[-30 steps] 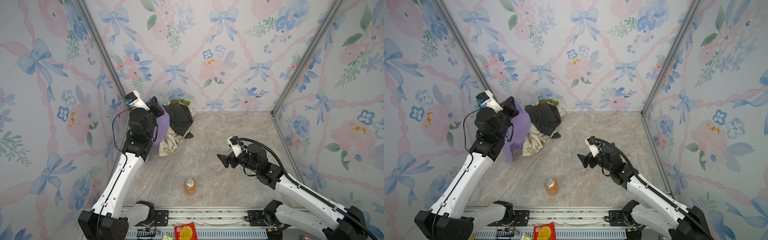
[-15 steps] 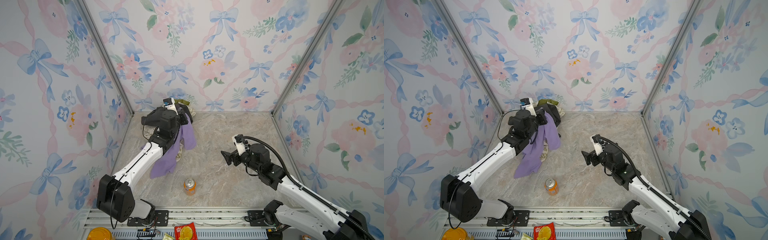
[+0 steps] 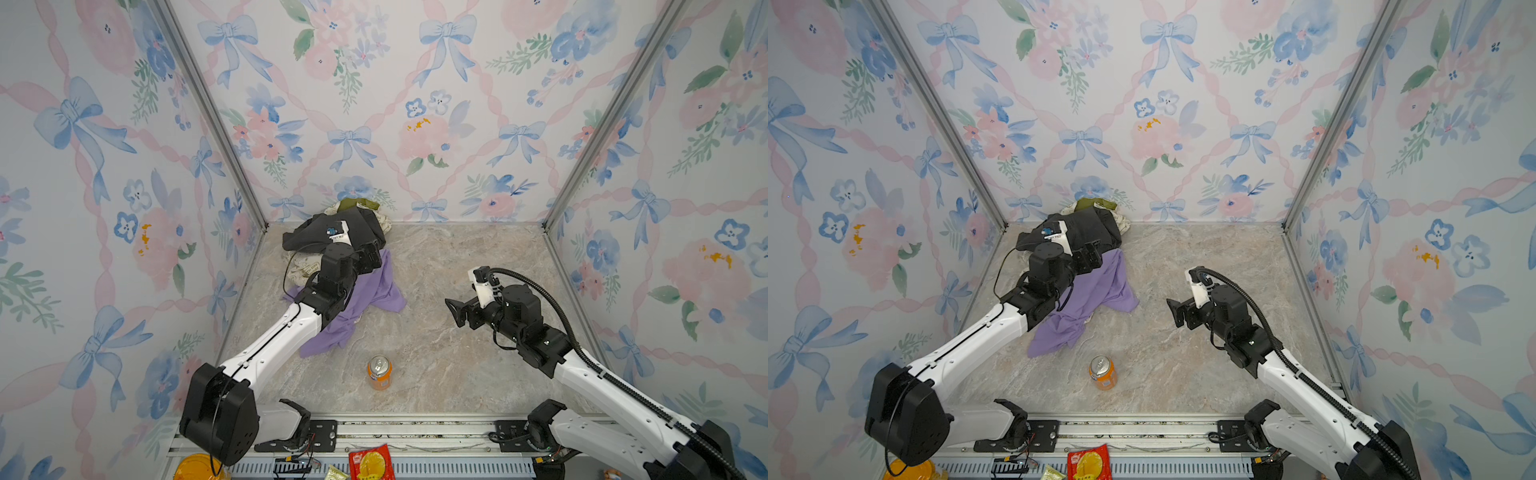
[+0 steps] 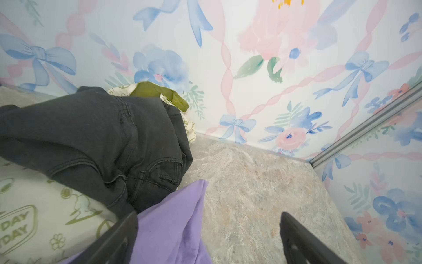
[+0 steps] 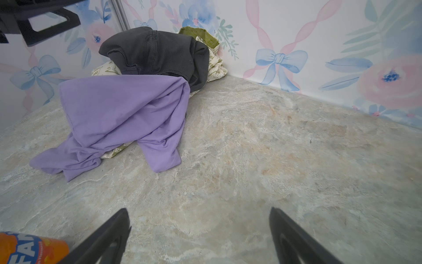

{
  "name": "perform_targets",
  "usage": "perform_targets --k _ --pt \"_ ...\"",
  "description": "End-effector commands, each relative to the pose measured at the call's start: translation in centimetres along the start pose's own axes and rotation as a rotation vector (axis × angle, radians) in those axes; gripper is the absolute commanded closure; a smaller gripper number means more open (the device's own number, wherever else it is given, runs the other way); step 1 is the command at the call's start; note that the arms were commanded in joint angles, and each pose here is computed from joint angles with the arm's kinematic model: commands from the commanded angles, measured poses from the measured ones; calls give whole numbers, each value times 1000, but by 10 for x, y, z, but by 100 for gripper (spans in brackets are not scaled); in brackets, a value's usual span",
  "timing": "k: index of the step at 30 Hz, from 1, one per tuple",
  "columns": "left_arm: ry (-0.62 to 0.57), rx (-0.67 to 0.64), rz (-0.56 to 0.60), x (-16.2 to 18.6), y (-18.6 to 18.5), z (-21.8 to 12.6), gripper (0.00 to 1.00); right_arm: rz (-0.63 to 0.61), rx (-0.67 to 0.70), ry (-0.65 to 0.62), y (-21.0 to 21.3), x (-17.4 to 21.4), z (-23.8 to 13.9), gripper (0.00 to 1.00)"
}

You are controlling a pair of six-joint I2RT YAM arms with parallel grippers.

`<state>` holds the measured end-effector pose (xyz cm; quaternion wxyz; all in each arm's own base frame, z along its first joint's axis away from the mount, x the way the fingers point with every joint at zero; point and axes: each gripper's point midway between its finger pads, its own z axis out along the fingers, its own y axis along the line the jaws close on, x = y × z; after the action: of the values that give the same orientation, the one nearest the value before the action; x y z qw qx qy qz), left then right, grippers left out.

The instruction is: Pick out a specific cloth from the pile

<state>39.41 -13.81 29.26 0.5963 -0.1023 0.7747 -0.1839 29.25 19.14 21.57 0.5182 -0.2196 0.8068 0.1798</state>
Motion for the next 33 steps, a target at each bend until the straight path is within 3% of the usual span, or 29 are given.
perform_targets --k 1,7,10,17,20,25,29,33 --pt "-31 -126 -54 10 41 -16 2 21 -49 10 8 -1 7 3" --pt "30 -240 -267 59 114 -38 2 22 -69 -1 13 -5 14 3" --pt "59 -279 -318 79 136 -44 2 22 -76 5 14 -5 17 3" --pt "129 -336 -359 113 155 -43 5 23 -82 15 15 0 17 3" --pt "151 -334 -362 122 158 -38 13 20 -81 11 15 0 15 3" --pt "172 -242 -413 130 146 -23 33 14 -82 13 15 -1 14 3" --pt "179 -243 -417 130 146 -18 66 13 -84 13 15 -2 13 3" --pt "137 -202 -405 109 135 -17 93 10 -87 18 16 0 12 3"
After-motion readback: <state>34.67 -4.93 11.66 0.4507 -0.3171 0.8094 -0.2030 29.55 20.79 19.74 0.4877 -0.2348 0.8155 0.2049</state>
